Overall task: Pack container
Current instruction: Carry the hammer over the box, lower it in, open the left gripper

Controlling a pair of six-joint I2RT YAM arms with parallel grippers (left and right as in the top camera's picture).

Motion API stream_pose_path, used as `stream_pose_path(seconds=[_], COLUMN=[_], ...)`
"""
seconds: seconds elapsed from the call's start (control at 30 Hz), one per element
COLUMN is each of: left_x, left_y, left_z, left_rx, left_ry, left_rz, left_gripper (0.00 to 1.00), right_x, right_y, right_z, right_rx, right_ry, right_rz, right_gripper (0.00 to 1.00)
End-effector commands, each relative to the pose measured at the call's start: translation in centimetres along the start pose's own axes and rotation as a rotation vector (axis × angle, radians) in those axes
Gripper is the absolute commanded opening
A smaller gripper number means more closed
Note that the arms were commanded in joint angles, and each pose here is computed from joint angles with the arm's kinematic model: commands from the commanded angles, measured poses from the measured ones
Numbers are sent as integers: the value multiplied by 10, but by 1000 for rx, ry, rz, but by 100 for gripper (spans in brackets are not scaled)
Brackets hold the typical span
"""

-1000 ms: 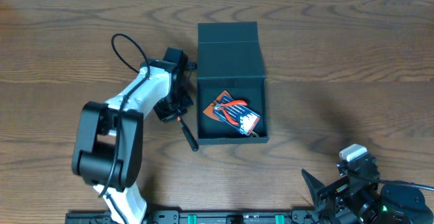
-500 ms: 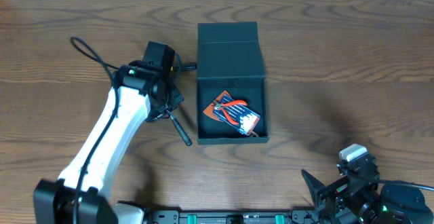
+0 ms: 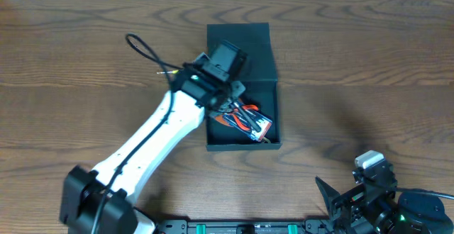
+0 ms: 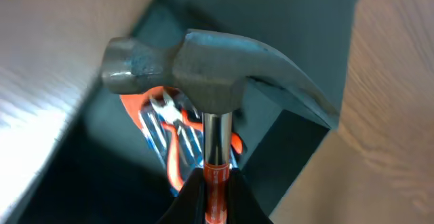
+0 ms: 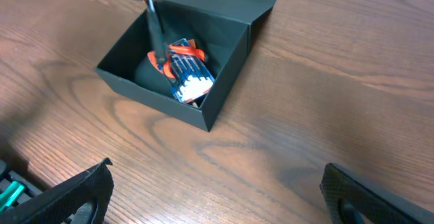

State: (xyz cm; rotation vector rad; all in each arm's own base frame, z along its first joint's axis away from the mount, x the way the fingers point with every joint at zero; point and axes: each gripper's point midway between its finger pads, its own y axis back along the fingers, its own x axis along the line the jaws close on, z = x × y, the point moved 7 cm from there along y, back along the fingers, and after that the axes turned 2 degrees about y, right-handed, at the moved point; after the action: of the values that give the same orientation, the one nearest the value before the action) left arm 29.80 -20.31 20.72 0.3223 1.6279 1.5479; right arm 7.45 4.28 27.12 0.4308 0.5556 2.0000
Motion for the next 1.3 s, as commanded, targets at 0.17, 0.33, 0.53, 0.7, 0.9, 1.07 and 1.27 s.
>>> stream_pose_path(seconds=[0.17, 0.33, 0.53, 0.7, 0.9, 1.07, 1.27], left_x=[-2, -7, -5, 0, 5, 4, -4], left_y=[-34, -53, -65, -79, -98, -97, -72], left_z=[-15, -24, -27, -29, -31, -31, -26], left_rx=[-5, 7, 8, 8, 7, 6, -11], left_ry=[263, 254, 254, 271, 286, 286, 282], left_rz=[87, 94, 120, 159, 203, 196, 127], left_gripper=[6, 6, 6, 6, 6, 31, 32], right_x=[-1, -1, -1, -1, -1, -1, -1], right_y=[1, 1, 1, 1, 1, 1, 1], right_z=[0, 0, 0, 0, 0, 0, 0], right_rx=[-4, -4, -4, -4, -4, -4, -4], right_ry=[-17, -17, -17, -17, -17, -17, -17], right_rz=[-7, -7, -7, -7, -7, -7, -7], right_gripper=[99, 99, 99, 99, 99, 99, 99])
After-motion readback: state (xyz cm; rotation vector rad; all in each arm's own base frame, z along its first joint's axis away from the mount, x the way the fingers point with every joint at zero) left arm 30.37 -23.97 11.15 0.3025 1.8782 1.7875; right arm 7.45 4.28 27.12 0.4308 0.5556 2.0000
